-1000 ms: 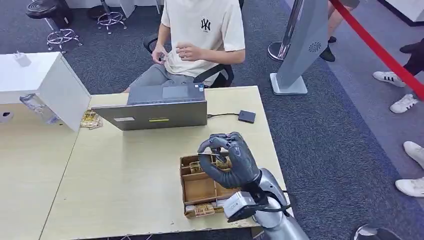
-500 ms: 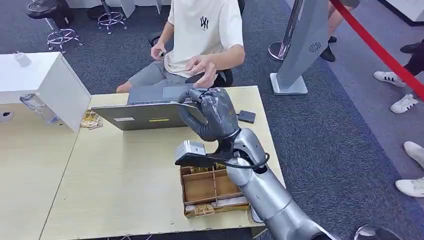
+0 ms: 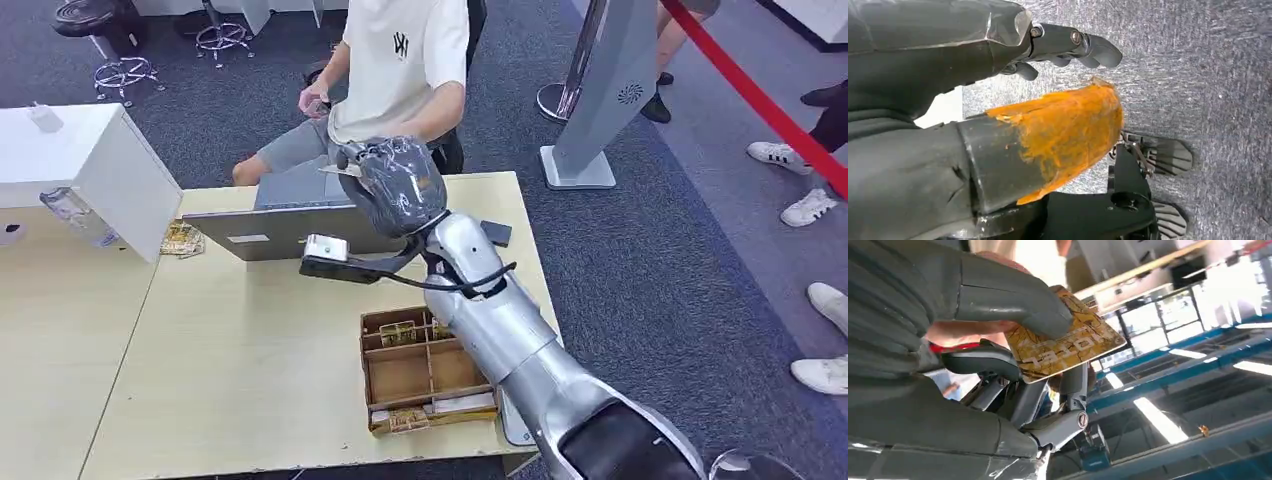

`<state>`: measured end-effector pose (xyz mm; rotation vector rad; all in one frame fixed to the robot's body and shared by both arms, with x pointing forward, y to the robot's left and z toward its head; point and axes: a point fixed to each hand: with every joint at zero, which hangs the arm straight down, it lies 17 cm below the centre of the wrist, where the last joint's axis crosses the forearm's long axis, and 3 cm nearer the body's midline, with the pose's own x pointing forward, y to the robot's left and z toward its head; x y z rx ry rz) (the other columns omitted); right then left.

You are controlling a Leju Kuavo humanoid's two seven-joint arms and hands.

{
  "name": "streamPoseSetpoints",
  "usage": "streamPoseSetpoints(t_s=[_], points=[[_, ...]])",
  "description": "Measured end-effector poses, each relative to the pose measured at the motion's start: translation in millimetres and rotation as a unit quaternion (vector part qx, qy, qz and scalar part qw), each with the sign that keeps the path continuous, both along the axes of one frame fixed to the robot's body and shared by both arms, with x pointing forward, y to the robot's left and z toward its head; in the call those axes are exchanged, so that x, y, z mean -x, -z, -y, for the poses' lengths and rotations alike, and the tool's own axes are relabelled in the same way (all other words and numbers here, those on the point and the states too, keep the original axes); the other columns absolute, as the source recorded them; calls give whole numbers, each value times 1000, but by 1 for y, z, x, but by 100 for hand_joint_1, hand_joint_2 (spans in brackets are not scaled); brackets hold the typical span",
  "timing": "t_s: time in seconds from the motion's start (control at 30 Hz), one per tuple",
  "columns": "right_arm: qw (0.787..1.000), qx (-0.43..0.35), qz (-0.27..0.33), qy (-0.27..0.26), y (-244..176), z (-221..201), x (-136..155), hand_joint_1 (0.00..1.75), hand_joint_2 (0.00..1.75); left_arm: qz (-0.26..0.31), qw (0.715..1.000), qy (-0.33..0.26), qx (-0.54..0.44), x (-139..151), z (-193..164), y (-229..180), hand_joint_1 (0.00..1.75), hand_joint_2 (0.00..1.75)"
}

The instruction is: Pass the card to the sensor for recognition and then transmit it.

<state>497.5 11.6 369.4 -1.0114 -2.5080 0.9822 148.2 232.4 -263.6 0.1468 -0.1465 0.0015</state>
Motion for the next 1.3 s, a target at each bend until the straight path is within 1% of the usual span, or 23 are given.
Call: streamPoseSetpoints(t_s=[0.07,0.1,0.13,0.2,0.23,0.3,0.47,0.63,0.73,0.8,0.83,0.9,0.93,1.0,1.07,1.13,1.17,1.2,1.23,1.3], points=[[1000,23,6,19,5,0,-4,175,175,-1,1000,1,0,0,0,0,0,0],[999,31,8,28,7,1,-7,5,175,-2,1000,2,0,0,0,0,0,0],[999,38,8,37,9,3,-9,0,175,-2,1000,3,0,0,0,0,0,0],[997,46,10,54,11,7,-14,0,175,-2,1000,5,-1,1,1,0,0,0],[997,47,8,61,12,9,-16,0,0,-2,1000,6,-1,0,1,0,0,0],[996,45,1,73,15,15,-21,0,0,-2,1000,7,-1,1,1,0,0,0],[996,35,-9,76,18,23,-25,0,0,-3,1000,4,0,1,1,0,0,0],[998,9,-18,55,25,28,-17,0,0,-3,1000,2,1,1,1,0,0,0],[999,-29,-21,34,22,33,-9,0,0,-2,1000,-3,2,1,1,0,0,0],[995,-92,-42,5,21,42,-3,0,0,1,1000,-7,1,1,1,0,0,0],[986,-146,-72,-22,22,49,-1,0,0,3,1000,-12,1,0,1,0,0,0],[962,-232,-128,-67,27,58,4,0,0,4,1000,-17,2,1,1,0,0,0],[951,-258,-146,-87,29,59,9,0,0,4,1000,-20,2,3,0,1,0,0],[921,-309,-185,-151,29,57,22,0,0,5,1000,-24,2,3,-1,1,0,0],[889,-345,-210,-217,26,54,39,0,0,5,1000,-30,1,4,-2,2,0,0],[861,-367,-226,-270,23,53,55,0,0,6,999,-34,0,6,-4,2,0,0],[844,-376,-237,-301,22,52,63,0,0,6,999,-37,0,7,-4,2,0,0],[825,-382,-244,-337,19,51,74,0,0,7,999,-38,0,7,-5,2,0,0],[813,-383,-249,-361,18,51,82,0,0,8,999,-40,0,6,-5,2,0,0],[782,-386,-264,-413,18,50,98,0,0,9,999,-45,-1,6,-6,2,0,0]])
